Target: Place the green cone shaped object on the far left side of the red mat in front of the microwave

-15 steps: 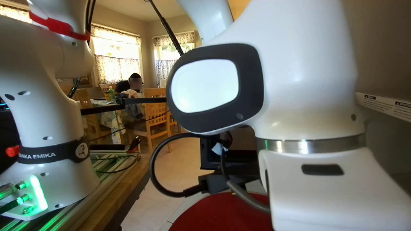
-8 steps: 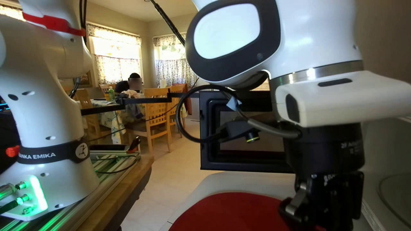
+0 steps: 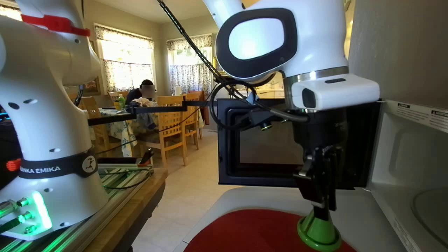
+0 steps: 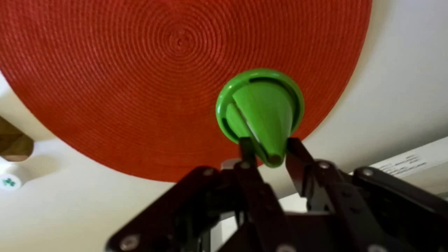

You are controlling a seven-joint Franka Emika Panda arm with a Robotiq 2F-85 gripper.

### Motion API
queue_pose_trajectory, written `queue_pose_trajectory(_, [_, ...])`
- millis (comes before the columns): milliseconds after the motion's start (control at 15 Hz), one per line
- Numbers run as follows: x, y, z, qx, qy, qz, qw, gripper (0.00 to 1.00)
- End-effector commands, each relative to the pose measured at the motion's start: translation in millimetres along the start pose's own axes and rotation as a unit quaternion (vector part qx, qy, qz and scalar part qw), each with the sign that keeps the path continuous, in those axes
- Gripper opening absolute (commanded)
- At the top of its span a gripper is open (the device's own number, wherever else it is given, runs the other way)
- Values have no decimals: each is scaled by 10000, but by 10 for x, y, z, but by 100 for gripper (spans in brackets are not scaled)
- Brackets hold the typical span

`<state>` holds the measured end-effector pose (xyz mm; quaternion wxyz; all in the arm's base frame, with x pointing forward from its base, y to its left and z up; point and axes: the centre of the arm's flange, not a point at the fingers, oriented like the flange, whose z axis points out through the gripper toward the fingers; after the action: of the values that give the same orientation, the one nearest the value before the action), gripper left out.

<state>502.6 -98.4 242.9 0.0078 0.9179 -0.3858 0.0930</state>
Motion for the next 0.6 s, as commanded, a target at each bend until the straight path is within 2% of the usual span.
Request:
queue_pose_trajectory(0, [-245, -93, -52, 75, -70, -840, 9964, 7])
queue_pose_trajectory(533, [-761, -357, 100, 242, -188, -2325, 9721, 7])
